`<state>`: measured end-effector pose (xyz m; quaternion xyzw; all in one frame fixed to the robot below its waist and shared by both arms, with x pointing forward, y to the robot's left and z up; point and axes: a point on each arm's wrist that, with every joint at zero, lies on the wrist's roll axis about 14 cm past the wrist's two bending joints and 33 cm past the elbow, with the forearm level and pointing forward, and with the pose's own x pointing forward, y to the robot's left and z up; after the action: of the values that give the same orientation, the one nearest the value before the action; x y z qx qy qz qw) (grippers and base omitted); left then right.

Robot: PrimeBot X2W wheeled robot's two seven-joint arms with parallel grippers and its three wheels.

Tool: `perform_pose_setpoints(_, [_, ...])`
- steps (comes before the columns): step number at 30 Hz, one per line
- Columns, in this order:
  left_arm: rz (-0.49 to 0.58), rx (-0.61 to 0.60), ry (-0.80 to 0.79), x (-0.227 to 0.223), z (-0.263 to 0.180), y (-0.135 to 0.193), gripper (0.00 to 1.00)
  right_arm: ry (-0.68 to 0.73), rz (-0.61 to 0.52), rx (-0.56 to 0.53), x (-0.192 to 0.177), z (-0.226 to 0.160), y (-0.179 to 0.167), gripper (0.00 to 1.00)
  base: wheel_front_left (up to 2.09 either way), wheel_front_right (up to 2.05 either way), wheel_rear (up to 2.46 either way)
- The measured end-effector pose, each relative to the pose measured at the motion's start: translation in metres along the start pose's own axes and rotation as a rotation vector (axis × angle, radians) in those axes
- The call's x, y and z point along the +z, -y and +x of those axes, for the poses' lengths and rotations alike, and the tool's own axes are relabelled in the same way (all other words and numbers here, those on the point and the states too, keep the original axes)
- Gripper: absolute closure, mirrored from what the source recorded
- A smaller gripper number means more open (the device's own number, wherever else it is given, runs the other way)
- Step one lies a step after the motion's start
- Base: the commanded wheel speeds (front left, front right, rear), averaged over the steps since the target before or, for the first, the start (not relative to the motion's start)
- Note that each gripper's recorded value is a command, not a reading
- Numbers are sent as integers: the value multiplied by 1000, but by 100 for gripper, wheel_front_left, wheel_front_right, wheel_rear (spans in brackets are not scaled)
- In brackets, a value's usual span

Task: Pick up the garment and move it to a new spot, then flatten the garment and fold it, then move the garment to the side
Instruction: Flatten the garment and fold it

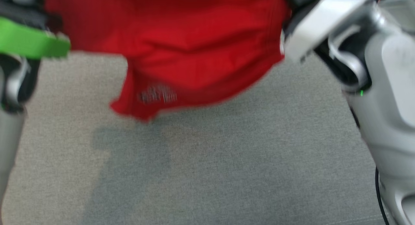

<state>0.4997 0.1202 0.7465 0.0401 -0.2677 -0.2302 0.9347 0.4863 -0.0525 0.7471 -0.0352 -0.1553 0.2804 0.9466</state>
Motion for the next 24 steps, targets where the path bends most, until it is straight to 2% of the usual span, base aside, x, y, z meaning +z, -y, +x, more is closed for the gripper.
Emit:
perform_pose_setpoints(6, [65,30,89,-14,53,-27,100,72,-50,-72,-15,59,37,100,0,0,0])
perform_pose_setpoints(9, [56,31,49,-46,64,-29,100,49,-36,-91,-46,77,47,100,0,0,0])
perform_pose_setpoints(11, [18,35,-9,-78,63,-26,100,1,-9,-88,-81,83,46,100,0,0,0])
perform_pose_setpoints(15, [-49,37,-85,-126,50,-16,100,-106,23,-47,-148,83,29,100,0,0,0])
perform_pose_setpoints(18, [-103,51,-155,-164,24,-6,100,-182,70,-8,-196,72,10,100,0,0,0])
perform_pose_setpoints(21, [-160,80,-159,-175,7,-1,100,-199,99,11,-217,61,0,100,0,0,0])
perform_pose_setpoints(24, [-208,96,-144,-172,-8,8,100,-184,121,13,-221,50,-3,100,0,0,0])
